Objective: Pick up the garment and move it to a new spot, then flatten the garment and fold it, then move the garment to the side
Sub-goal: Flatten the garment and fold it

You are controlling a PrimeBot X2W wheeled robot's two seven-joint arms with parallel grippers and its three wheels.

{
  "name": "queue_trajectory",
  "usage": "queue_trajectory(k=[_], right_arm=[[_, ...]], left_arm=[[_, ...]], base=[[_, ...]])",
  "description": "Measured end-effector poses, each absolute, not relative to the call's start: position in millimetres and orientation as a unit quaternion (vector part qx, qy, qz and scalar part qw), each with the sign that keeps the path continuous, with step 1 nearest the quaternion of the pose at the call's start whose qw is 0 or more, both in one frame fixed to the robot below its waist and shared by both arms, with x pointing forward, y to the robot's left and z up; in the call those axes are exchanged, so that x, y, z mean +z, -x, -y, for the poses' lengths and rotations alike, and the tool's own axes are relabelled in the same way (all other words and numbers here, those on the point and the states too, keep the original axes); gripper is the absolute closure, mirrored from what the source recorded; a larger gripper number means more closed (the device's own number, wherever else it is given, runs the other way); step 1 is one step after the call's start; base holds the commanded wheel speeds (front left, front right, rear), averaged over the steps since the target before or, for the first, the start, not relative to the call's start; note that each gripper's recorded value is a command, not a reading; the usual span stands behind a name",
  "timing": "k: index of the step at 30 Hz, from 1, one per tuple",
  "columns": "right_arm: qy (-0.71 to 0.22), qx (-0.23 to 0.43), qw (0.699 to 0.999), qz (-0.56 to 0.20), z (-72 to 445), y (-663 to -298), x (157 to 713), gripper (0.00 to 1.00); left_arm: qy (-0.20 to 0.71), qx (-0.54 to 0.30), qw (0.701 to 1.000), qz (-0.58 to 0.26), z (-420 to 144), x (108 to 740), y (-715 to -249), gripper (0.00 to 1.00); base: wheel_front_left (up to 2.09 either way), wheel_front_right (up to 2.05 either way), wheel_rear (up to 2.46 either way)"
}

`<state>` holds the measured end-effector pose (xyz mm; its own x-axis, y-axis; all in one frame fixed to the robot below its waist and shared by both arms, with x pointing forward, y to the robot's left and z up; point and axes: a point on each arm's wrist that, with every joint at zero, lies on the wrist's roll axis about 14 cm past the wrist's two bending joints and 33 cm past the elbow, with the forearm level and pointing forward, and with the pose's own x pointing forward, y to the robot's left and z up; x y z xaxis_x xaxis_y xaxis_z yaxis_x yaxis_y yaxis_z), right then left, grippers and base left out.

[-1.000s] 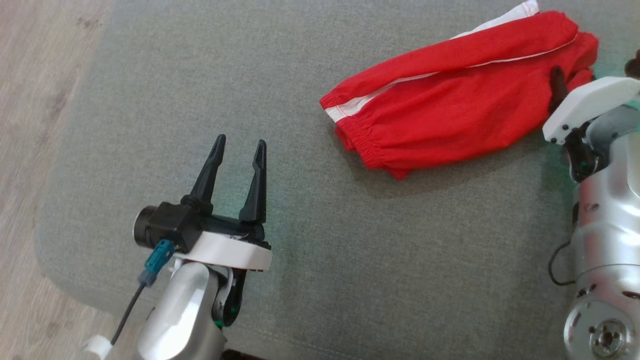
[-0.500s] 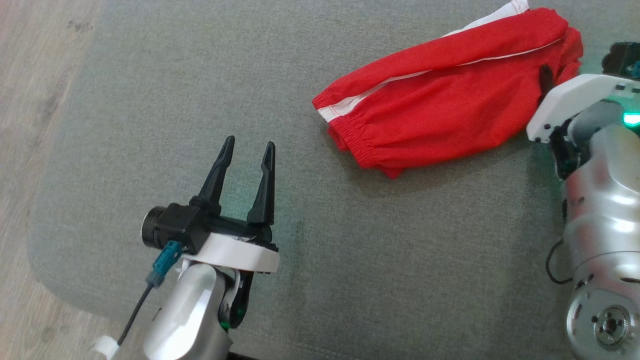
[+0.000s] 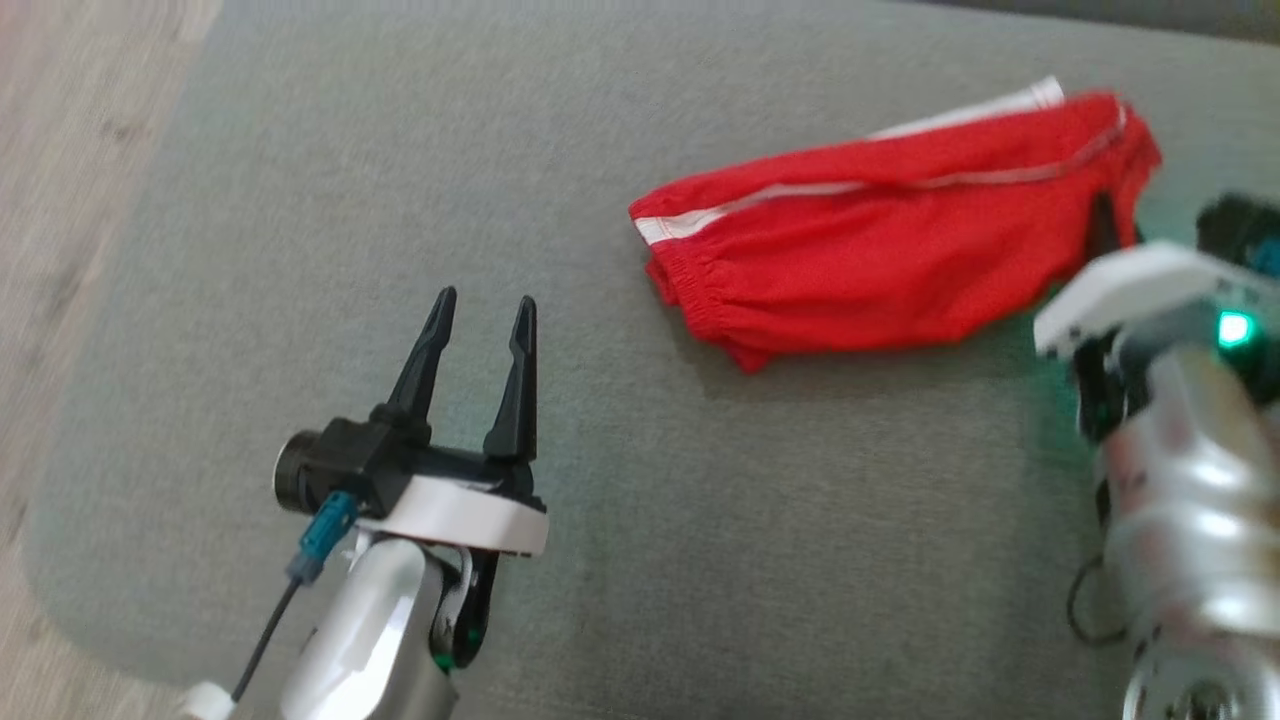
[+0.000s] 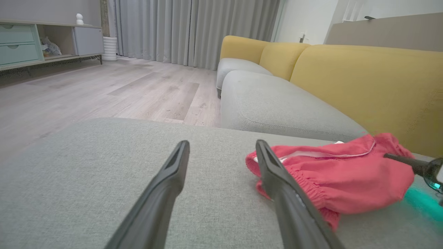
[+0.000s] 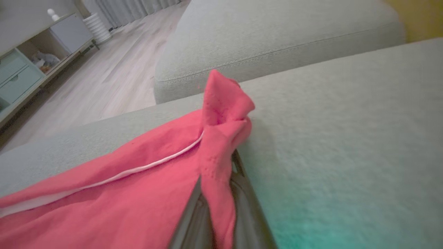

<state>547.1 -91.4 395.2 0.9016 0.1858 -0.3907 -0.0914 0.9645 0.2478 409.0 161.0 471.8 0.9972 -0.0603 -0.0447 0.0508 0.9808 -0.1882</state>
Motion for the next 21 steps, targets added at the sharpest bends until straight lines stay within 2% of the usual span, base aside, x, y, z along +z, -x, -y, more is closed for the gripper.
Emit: queue_trajectory(k=[12, 17, 21], right_arm=[[-0.165, -0.049, 0.971, -0.168, 185, -468, 397, 1.00], [-0.181, -0.060, 0.966, -0.175, 192, -449, 390, 1.00], [-0.204, -0.055, 0.963, -0.168, 186, -450, 392, 1.00]], left_arm=[[0.098, -0.067, 0.993, -0.010, -132, 484, -395, 0.00], [0.097, -0.079, 0.992, -0.012, -125, 482, -392, 0.00], [0.097, -0.080, 0.992, -0.016, -125, 480, -392, 0.00]], base=[[0.00, 0.00, 0.00], [0.00, 0.00, 0.00], [0.00, 0.00, 0.00]])
